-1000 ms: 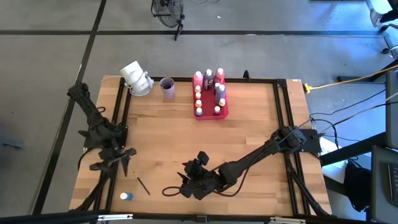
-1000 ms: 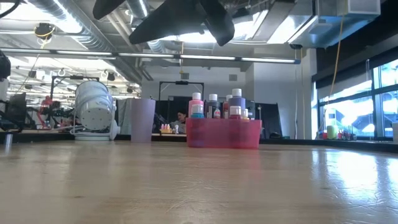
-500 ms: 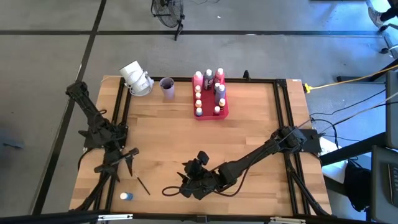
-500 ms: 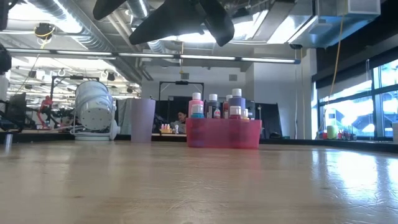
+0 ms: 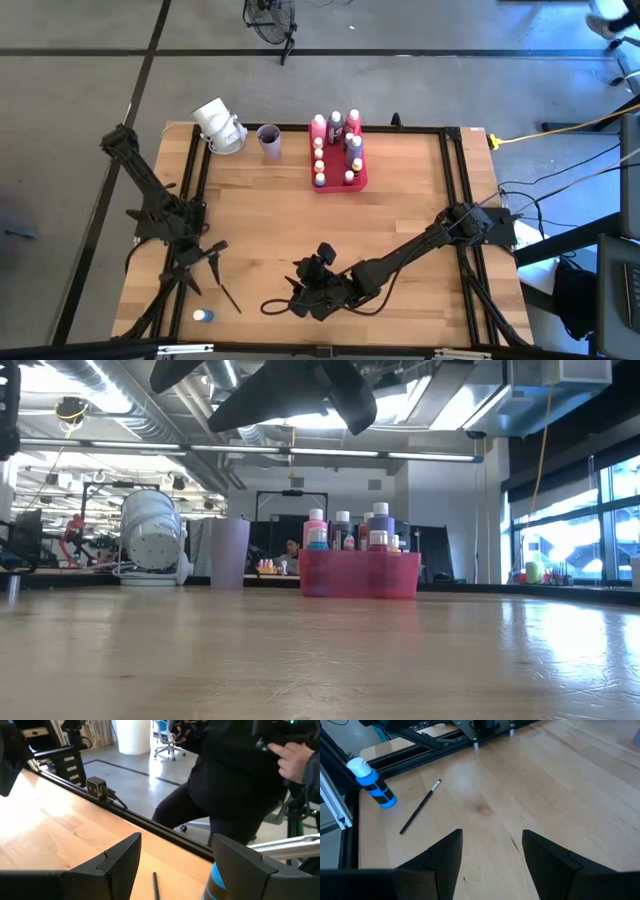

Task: Pick & Place Paint Supplies
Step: Put the blue paint bottle into the red bin

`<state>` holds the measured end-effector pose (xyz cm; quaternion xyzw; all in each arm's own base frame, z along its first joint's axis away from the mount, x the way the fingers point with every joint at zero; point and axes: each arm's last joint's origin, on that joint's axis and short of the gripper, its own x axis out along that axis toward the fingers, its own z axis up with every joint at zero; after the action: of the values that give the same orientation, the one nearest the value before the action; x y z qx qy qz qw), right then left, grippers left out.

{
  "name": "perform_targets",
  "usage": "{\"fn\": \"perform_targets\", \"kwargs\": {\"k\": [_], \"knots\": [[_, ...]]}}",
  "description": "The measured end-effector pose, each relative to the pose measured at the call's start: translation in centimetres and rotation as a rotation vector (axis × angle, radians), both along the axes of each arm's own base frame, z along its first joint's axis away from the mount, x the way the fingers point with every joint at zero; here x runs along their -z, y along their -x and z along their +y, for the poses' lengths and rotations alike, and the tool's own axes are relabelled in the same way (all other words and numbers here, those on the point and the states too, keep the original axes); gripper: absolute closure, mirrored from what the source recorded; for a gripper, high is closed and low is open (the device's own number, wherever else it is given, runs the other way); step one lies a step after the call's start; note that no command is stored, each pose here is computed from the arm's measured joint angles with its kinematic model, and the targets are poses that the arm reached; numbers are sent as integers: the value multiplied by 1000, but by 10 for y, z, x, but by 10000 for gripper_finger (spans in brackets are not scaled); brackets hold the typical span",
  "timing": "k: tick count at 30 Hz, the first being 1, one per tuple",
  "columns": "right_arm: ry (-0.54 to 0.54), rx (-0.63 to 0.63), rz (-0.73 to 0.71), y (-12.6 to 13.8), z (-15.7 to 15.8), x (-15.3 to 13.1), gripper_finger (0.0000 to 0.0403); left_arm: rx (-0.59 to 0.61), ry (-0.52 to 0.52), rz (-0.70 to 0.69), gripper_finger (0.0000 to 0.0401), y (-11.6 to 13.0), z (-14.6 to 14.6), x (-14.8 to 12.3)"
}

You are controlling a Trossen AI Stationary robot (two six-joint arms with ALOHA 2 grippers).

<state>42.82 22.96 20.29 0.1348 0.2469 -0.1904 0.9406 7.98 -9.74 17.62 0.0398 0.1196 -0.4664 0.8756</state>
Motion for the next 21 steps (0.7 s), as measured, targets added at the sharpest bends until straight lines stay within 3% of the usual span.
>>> {"fn": "perform_targets", "kwargs": {"k": [21], "knots": [[0,0,0,0,0,0,194,-20,-77,47,161,-12,-13,13]]}}
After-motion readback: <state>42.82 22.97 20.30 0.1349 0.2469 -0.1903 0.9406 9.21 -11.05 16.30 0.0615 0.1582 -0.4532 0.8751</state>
